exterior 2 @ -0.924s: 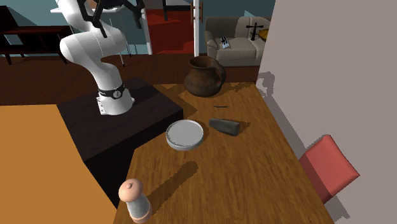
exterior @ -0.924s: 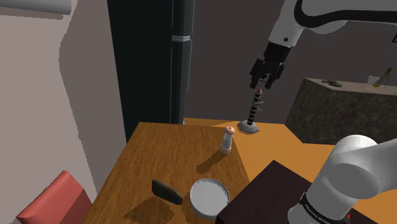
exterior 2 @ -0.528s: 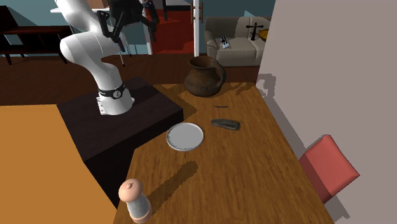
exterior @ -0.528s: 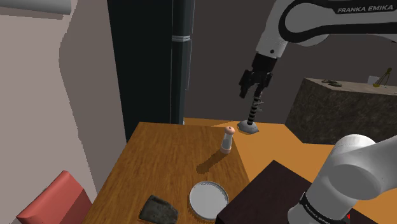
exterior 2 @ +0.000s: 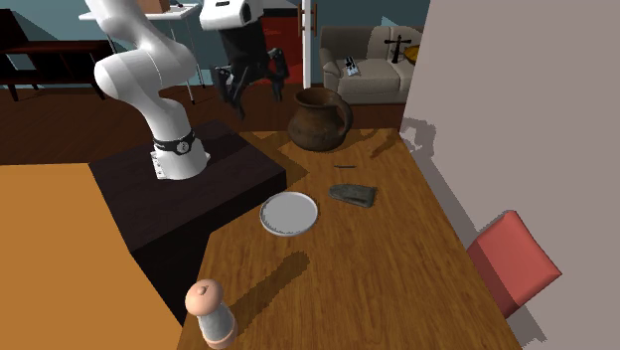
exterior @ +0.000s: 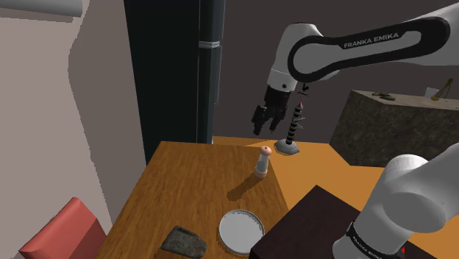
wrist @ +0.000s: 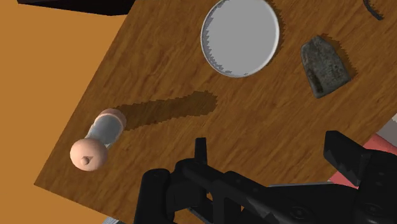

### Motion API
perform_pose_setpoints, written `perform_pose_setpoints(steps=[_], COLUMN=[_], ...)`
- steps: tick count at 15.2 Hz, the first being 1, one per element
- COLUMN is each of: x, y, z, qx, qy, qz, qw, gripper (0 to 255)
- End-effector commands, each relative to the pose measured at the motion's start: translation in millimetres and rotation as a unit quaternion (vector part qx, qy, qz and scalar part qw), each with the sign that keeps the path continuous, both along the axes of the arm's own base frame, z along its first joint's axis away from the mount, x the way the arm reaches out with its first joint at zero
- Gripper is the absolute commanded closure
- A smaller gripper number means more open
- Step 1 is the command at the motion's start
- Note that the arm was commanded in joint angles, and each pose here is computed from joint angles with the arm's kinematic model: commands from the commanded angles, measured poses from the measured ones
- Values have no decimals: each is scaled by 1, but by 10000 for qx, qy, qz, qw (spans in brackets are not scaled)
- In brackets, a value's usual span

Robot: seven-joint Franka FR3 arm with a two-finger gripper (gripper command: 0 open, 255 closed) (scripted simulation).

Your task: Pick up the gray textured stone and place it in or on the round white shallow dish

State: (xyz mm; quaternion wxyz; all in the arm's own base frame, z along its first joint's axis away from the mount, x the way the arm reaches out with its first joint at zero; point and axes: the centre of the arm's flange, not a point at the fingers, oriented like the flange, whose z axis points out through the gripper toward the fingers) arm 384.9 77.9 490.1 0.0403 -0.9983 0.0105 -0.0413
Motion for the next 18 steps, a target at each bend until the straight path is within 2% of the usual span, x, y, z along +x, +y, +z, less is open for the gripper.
perform_pose_setpoints(steps=[1, 9, 18], x=[9, 39, 63], y=[14, 78, 152], z=[-19, -99, -192], qx=[-16, -87, -167], qy=[17, 118, 231], qz=[143, 704, 1332], qw=[9999, 9974, 9907], gripper=[0, 0, 0])
